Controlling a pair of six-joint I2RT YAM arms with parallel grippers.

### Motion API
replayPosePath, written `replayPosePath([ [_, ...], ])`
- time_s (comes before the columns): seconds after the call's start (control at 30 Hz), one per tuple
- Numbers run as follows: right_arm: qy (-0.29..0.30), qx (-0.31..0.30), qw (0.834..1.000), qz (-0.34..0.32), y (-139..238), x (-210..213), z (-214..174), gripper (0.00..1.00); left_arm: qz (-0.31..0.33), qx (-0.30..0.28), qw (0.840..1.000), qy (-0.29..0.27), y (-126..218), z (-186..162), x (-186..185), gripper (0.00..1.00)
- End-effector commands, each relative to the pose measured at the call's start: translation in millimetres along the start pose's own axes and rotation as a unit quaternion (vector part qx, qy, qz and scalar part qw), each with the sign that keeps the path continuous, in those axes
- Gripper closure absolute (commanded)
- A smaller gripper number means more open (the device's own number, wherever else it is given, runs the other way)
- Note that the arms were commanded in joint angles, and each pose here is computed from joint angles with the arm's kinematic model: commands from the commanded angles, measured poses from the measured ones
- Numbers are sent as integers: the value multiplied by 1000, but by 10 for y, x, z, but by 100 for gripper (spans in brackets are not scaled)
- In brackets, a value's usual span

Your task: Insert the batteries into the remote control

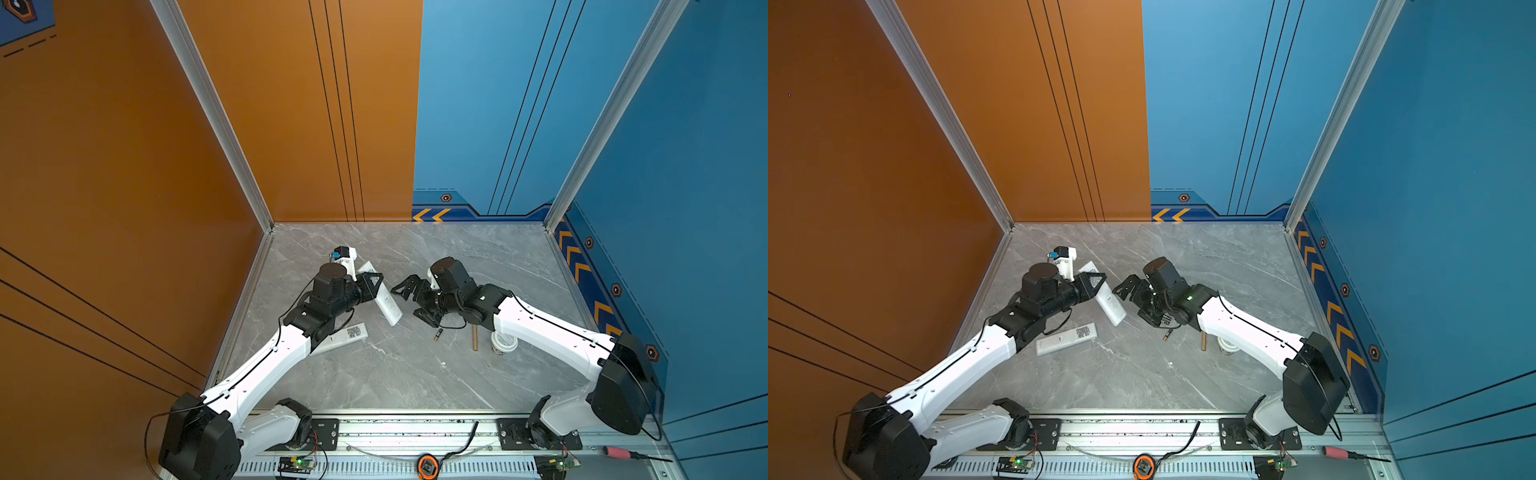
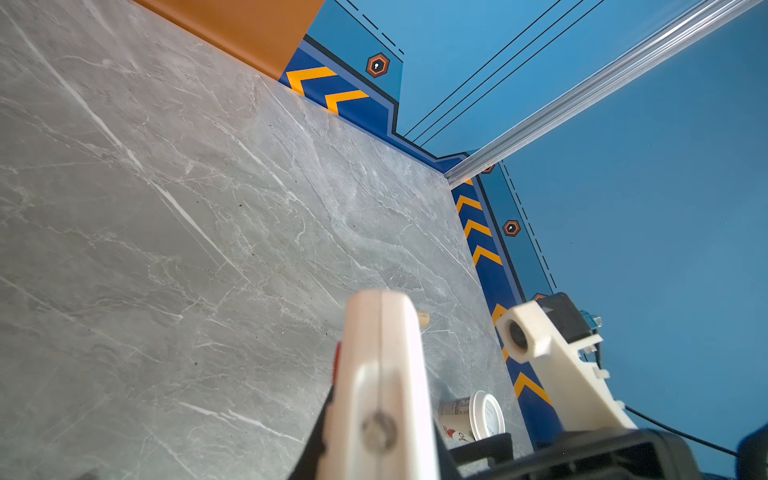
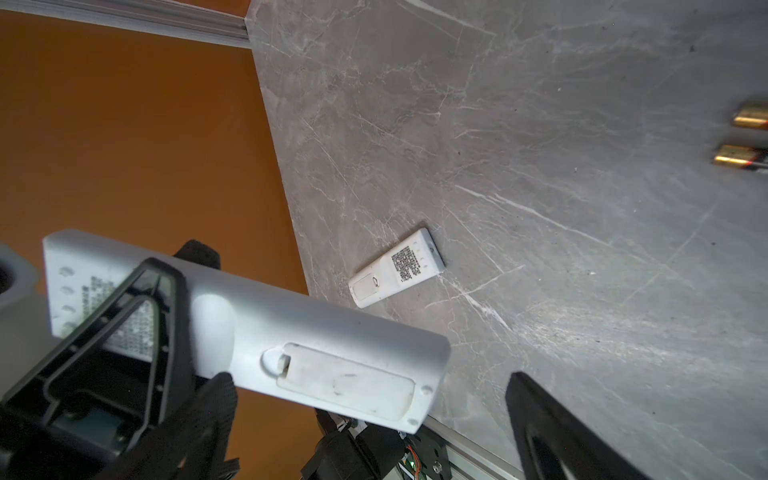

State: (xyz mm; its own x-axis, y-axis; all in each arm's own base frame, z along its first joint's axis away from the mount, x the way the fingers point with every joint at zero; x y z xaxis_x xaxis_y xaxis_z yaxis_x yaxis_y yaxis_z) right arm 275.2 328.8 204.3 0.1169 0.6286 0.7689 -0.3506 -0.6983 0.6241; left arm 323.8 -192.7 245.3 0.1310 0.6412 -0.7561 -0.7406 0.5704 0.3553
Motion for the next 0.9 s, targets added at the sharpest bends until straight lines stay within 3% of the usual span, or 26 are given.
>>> replayPosePath([
  [0.0,-5,6,1000,14,-74,107,24,0,-16,-18,1000,-16,6,88,-129,100],
  [0.5,24,38,999,-12,-281,55,-77,0,-20,-13,1000,-13,-18,28,-125,100],
  [0.87,40,52,996,-66,-255,-219,-133,2,-23,-25,999,-1,-35,74,-145,100],
])
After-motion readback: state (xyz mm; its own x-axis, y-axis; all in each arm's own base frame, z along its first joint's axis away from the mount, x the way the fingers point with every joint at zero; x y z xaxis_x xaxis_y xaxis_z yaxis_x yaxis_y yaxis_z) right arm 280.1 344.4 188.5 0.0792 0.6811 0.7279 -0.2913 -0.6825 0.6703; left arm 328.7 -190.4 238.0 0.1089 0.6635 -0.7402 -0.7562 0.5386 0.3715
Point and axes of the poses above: each gripper's point midway between its finger pads, its own y axis back along the fingers, its own x axis along the line the jaws close on, z = x × y, the point moved 1 cm from there along y, back along the fingers, and after that the axes turned 6 degrees about y, right-handed, at the moved point
